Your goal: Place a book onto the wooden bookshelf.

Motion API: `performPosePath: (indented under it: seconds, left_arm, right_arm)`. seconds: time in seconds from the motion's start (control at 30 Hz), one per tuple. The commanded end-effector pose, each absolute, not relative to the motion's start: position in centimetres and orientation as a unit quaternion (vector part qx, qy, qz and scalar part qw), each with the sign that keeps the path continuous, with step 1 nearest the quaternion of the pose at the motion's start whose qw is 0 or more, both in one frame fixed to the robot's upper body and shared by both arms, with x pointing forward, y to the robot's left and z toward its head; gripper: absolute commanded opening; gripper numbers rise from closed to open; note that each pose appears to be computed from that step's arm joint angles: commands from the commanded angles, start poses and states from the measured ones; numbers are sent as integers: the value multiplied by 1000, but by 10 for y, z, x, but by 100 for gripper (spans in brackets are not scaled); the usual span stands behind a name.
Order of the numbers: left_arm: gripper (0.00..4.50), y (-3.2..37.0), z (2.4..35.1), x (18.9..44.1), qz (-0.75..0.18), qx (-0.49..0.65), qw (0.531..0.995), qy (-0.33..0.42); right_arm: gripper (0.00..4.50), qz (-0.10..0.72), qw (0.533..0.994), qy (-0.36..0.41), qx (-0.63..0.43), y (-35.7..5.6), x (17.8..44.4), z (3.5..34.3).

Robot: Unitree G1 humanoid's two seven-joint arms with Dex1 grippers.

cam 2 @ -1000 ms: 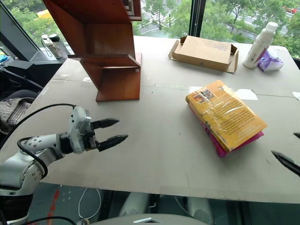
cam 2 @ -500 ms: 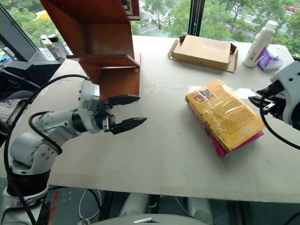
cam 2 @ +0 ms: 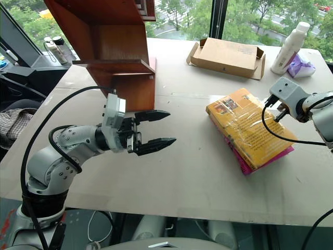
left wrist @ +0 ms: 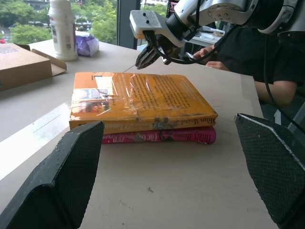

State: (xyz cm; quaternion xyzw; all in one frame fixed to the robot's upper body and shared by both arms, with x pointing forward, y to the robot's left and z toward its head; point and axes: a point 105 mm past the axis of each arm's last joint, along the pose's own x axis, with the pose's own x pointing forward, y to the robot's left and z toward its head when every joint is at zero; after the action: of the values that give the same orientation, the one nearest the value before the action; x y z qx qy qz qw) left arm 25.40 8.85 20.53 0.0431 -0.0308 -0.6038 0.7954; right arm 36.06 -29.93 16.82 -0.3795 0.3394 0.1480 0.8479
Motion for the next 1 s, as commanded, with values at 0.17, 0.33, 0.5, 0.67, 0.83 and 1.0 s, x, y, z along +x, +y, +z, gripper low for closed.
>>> performPosePath:
  seconds: [0.17,0.33,0.5,0.67,0.83,1.0]
  left_arm:
    - [450,84,211,241,-613,43,787,-51]
    - [450,87,207,241,-609,44,791,-43]
    - [450,90,200,238,-608,46,792,-26]
    - [450,103,190,235,-598,54,800,-3]
    - [450,123,182,234,-580,65,812,21]
    - [450,142,178,232,-564,69,822,36]
  right_arm:
    - [3,228,836,390,-312,-296,353,150]
    - [3,303,827,404,-247,-270,343,132]
    - [3,339,830,384,-220,-240,346,128]
    - [3,360,835,360,-206,-212,348,125]
    - [3,356,844,340,-213,-203,352,126]
    - [3,314,863,318,-237,-227,352,144]
